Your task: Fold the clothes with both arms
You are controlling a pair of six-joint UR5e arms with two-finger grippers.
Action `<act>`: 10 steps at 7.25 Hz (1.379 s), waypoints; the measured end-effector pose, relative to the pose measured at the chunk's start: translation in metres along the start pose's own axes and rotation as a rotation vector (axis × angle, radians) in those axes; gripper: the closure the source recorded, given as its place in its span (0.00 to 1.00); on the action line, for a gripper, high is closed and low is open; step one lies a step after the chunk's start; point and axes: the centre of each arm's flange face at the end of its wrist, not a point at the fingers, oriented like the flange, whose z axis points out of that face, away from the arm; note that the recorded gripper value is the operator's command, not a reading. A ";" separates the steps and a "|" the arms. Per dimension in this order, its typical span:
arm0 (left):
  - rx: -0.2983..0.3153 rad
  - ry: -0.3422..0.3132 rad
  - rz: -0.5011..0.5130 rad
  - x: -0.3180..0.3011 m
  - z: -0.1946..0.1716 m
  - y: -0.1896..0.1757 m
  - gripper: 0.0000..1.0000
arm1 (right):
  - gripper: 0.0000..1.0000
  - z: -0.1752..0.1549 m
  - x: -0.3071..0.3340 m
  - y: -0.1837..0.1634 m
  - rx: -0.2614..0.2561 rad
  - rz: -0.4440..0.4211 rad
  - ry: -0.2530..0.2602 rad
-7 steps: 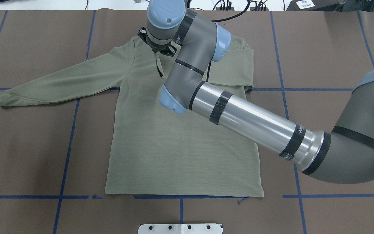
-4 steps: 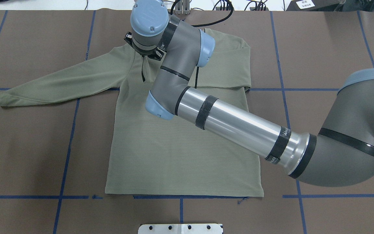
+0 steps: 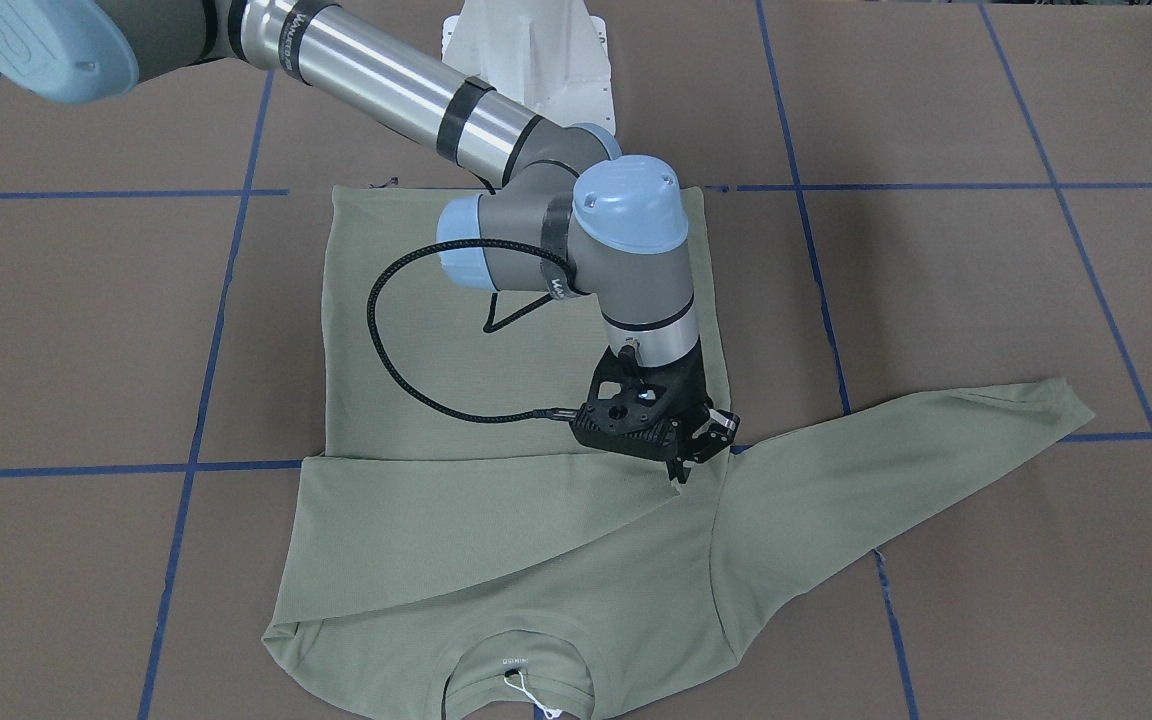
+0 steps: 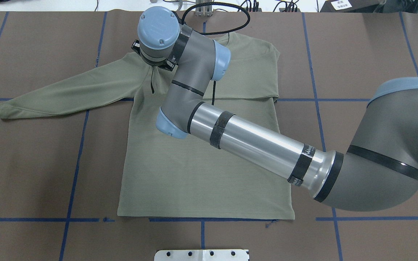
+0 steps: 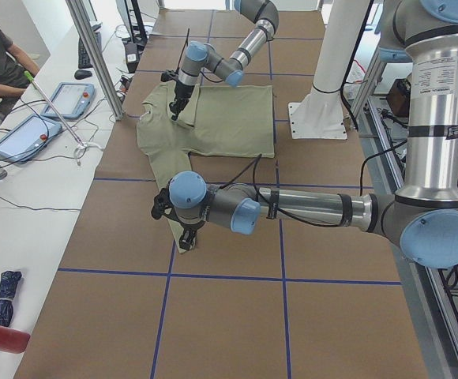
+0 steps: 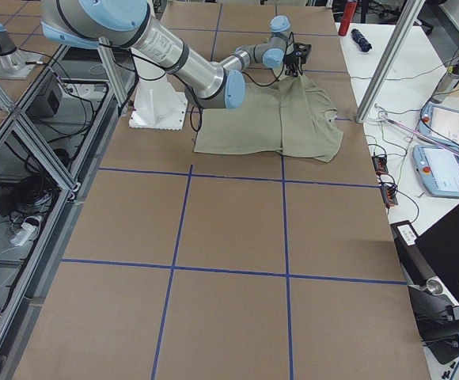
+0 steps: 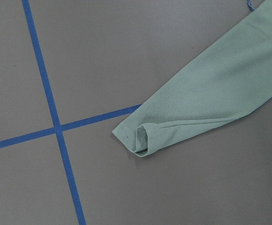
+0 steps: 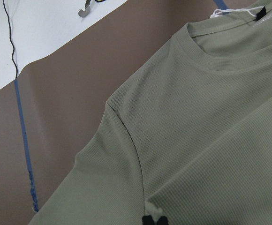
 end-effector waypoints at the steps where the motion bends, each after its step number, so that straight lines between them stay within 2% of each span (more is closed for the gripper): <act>1: -0.001 0.000 -0.001 -0.001 0.000 0.001 0.00 | 1.00 0.004 -0.001 0.001 0.001 -0.001 -0.006; 3: -0.004 0.000 -0.005 -0.002 0.001 0.004 0.00 | 1.00 0.011 -0.001 0.001 0.014 -0.001 -0.005; 4: -0.007 0.000 -0.007 -0.003 0.002 0.007 0.00 | 0.92 0.014 0.000 0.002 0.024 0.000 0.000; 5: -0.008 0.000 -0.009 -0.004 0.003 0.008 0.00 | 0.53 0.018 0.001 0.005 0.034 -0.002 0.002; 6: -0.009 0.000 -0.009 -0.004 0.003 0.008 0.00 | 0.02 0.022 0.001 0.009 0.042 -0.003 -0.008; 9: -0.029 0.004 -0.019 0.001 0.013 0.008 0.00 | 0.00 0.023 -0.016 0.021 0.057 -0.003 -0.038; 10: -0.043 0.007 -0.057 0.010 0.022 0.003 0.00 | 0.00 0.016 -0.024 0.022 0.055 0.001 -0.053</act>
